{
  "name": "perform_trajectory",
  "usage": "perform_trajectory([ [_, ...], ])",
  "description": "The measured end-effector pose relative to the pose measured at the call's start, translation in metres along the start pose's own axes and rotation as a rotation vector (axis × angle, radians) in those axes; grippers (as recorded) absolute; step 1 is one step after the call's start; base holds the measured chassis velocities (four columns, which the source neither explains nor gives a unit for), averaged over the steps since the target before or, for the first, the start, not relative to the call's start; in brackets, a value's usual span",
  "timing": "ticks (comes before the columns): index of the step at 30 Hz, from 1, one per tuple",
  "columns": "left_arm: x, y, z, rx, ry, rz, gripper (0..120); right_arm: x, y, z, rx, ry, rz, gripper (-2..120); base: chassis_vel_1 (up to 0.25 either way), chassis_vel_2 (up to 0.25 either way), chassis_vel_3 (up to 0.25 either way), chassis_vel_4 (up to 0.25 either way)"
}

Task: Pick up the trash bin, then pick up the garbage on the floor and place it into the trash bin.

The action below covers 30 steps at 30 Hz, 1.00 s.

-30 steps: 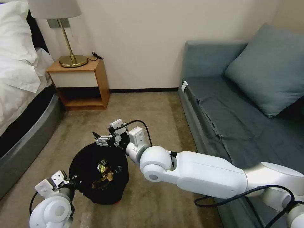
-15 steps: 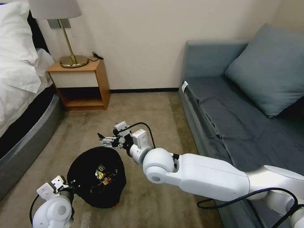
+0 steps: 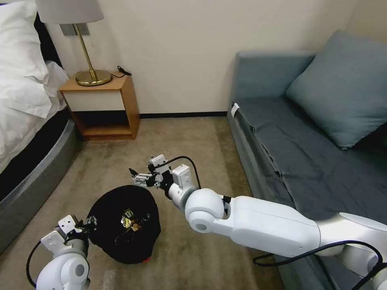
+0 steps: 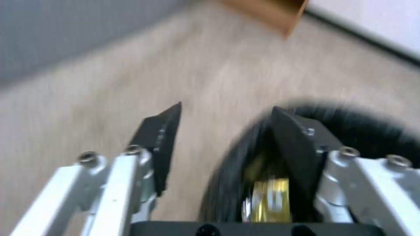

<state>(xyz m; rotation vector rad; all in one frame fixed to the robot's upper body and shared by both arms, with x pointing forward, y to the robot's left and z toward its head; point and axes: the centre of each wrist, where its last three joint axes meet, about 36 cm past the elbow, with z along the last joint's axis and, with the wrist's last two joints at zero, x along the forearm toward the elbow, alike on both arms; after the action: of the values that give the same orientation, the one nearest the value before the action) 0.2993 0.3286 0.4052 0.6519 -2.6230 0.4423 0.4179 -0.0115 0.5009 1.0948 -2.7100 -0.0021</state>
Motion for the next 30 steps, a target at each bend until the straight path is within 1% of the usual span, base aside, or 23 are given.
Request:
perform_trajectory([
  [1, 0.000, 0.001, -0.001, -0.007, -0.025, 0.007, 67, 0.000, -0.001, 0.000, -0.002, -0.002, 0.002, 88, 0.000, 0.000, 0.000, 0.000],
  [2, 0.002, 0.006, -0.002, -0.031, -0.103, 0.036, 75, 0.003, -0.007, -0.004, -0.010, -0.014, 0.014, 92, 0.000, 0.000, 0.000, 0.000],
  [3, 0.002, 0.006, -0.002, -0.031, -0.103, 0.036, 75, 0.003, -0.007, -0.004, -0.010, -0.014, 0.014, 92, 0.000, 0.000, 0.000, 0.000],
  [4, 0.002, 0.008, -0.004, -0.052, -0.159, 0.062, 80, 0.006, -0.015, -0.007, -0.015, -0.030, 0.030, 96, 0.000, 0.000, 0.000, 0.000],
  [6, 0.003, 0.010, -0.007, -0.092, -0.242, 0.120, 88, 0.012, -0.033, -0.012, -0.031, -0.073, 0.065, 99, 0.000, 0.000, 0.000, 0.000],
  [7, 0.003, 0.011, -0.008, -0.103, -0.263, 0.140, 91, 0.015, -0.041, -0.014, -0.034, -0.094, 0.081, 99, 0.000, 0.000, 0.000, 0.000],
  [8, 0.003, 0.011, -0.008, -0.103, -0.263, 0.140, 91, 0.015, -0.041, -0.014, -0.034, -0.094, 0.081, 99, 0.000, 0.000, 0.000, 0.000],
  [9, 0.004, 0.011, -0.010, -0.123, -0.294, 0.175, 97, 0.020, -0.054, -0.015, -0.032, -0.137, 0.111, 100, 0.000, 0.000, 0.000, 0.000],
  [10, 0.004, 0.010, -0.011, -0.140, -0.316, 0.205, 99, 0.025, -0.067, -0.015, -0.023, -0.178, 0.143, 100, 0.000, 0.000, 0.000, 0.000],
  [11, 0.004, 0.009, -0.012, -0.157, -0.336, 0.234, 100, 0.034, -0.083, -0.017, -0.003, -0.229, 0.188, 100, 0.000, 0.000, 0.000, 0.000],
  [12, 0.006, 0.005, -0.014, -0.175, -0.358, 0.271, 100, 0.048, -0.103, -0.019, 0.036, -0.289, 0.240, 100, 0.000, 0.000, 0.000, 0.000],
  [13, 0.006, 0.005, -0.014, -0.175, -0.358, 0.271, 100, 0.048, -0.103, -0.019, 0.036, -0.289, 0.240, 100, 0.000, 0.000, 0.000, 0.000],
  [14, 0.007, 0.002, -0.016, -0.192, -0.368, 0.291, 100, 0.064, -0.117, -0.021, 0.069, -0.325, 0.281, 100, 0.000, 0.000, 0.000, 0.000],
  [15, 0.009, -0.002, -0.019, -0.220, -0.384, 0.318, 100, 0.090, -0.132, -0.025, 0.114, -0.374, 0.351, 100, 0.000, 0.000, 0.000, 0.000],
  [16, 0.011, -0.006, -0.020, -0.243, -0.392, 0.340, 100, 0.114, -0.139, -0.023, 0.151, -0.398, 0.409, 100, 0.000, 0.000, 0.000, 0.000],
  [17, 0.011, -0.006, -0.020, -0.243, -0.392, 0.340, 100, 0.114, -0.139, -0.023, 0.151, -0.398, 0.409, 100, 0.000, 0.000, 0.000, 0.000],
  [19, 0.016, -0.012, -0.021, -0.257, -0.399, 0.375, 100, 0.147, -0.138, -0.010, 0.193, -0.421, 0.491, 100, 0.000, 0.000, 0.000, 0.000],
  [20, 0.016, -0.012, -0.021, -0.257, -0.399, 0.375, 100, 0.147, -0.138, -0.010, 0.193, -0.421, 0.491, 100, 0.000, 0.000, 0.000, 0.000],
  [22, 0.019, -0.015, -0.022, -0.266, -0.400, 0.393, 100, 0.174, -0.129, -0.004, 0.201, -0.431, 0.567, 100, 0.000, 0.000, 0.000, 0.000],
  [24, 0.020, -0.018, -0.021, -0.278, -0.400, 0.402, 100, 0.194, -0.116, 0.007, 0.207, -0.401, 0.650, 100, 0.000, 0.000, 0.000, 0.000],
  [25, 0.020, -0.018, -0.021, -0.278, -0.400, 0.402, 100, 0.194, -0.116, 0.007, 0.207, -0.401, 0.650, 100, 0.000, 0.000, 0.000, 0.000],
  [29, 0.023, -0.020, -0.019, -0.294, -0.393, 0.411, 100, 0.216, -0.092, 0.030, 0.224, -0.342, 0.779, 100, 0.000, 0.000, 0.000, 0.000],
  [30, 0.023, -0.020, -0.019, -0.294, -0.393, 0.411, 100, 0.216, -0.092, 0.030, 0.224, -0.342, 0.779, 100, 0.000, 0.000, 0.000, 0.000],
])
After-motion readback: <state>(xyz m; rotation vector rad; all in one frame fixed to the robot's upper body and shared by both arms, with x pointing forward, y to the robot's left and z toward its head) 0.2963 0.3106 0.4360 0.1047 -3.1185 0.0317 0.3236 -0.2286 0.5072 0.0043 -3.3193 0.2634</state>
